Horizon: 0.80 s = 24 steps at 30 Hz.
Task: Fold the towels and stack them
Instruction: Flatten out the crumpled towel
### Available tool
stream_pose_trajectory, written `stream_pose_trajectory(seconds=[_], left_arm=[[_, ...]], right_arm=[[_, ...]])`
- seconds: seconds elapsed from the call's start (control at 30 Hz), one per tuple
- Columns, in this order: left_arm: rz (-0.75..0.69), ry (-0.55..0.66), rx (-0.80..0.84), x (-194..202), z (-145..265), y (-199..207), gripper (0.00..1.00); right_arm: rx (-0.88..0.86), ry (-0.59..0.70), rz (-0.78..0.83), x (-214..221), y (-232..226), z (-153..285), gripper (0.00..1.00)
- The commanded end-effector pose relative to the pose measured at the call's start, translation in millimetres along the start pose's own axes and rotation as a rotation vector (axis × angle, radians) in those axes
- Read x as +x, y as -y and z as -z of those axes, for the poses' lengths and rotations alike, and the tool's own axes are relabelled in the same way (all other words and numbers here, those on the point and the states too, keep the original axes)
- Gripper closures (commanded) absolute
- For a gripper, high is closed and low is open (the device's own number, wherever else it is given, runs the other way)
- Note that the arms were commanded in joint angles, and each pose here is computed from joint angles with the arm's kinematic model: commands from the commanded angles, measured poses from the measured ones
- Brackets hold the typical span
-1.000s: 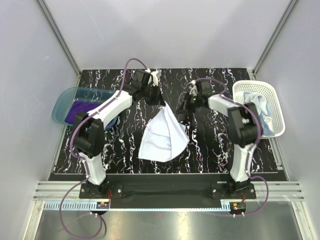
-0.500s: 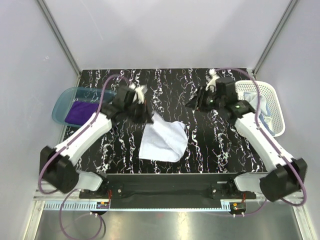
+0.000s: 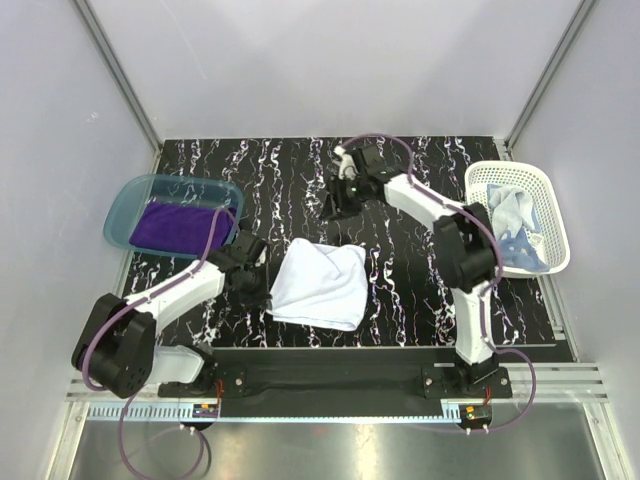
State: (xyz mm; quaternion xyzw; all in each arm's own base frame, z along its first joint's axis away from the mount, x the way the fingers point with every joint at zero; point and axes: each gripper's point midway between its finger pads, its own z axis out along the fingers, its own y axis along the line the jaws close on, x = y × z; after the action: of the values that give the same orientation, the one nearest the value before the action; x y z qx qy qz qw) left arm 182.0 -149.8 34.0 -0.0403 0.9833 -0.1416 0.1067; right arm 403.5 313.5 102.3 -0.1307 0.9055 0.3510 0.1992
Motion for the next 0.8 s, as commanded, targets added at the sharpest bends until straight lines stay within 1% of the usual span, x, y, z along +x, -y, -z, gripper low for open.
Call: stream_pose_trajectory(seconds=[0.0, 0.17, 0.27, 0.47, 0.53, 0.57, 0.6, 0.63, 0.67, 0.77], left_arm=[[0.036, 0.097, 0.021, -21.1, -1.1, 4.9, 1.0], [0.042, 0.099, 0.015, -22.3, -5.5, 2.0, 1.0], [0.039, 0.094, 0.016, -22.0, -8.0, 1.2, 1.0], [0.025, 0.099, 0.026, -27.4, -8.9, 4.5, 1.0], [0.015, 0.1, 0.026, -30.0, -8.2, 5.9, 1.0], [0.015, 0.091, 0.021, -29.5, -9.4, 5.1, 1.0], [0.012, 0.093, 0.022, -31.1, -8.7, 6.1, 1.0], [0.013, 0.093, 0.027, -31.6, -8.6, 6.9, 1.0], [0.012, 0.094, 0.027, -31.9, -8.6, 7.1, 1.0], [0.016, 0.1, 0.031, -33.2, -8.4, 8.4, 1.0]], right_arm=[[-0.062, -0.067, 0.199, 1.1, -27.0, -25.4, 0.53], [-0.153, -0.125, 0.234, 9.6, -31.9, -63.4, 0.53], [-0.195, -0.134, 0.274, 15.6, -39.9, -80.5, 0.51], [-0.199, -0.135, 0.291, 19.0, -35.1, -99.1, 0.51], [-0.198, -0.139, 0.294, 21.3, -32.5, -101.2, 0.54], [-0.197, -0.141, 0.29, 22.1, -31.0, -101.4, 0.57], [-0.198, -0.136, 0.29, 21.5, -31.3, -101.7, 0.61], [-0.2, -0.13, 0.291, 20.3, -32.4, -101.0, 0.7], [-0.193, -0.128, 0.292, 20.9, -32.5, -99.8, 0.73], [-0.179, -0.1, 0.299, 13.3, -35.4, -93.3, 0.77]])
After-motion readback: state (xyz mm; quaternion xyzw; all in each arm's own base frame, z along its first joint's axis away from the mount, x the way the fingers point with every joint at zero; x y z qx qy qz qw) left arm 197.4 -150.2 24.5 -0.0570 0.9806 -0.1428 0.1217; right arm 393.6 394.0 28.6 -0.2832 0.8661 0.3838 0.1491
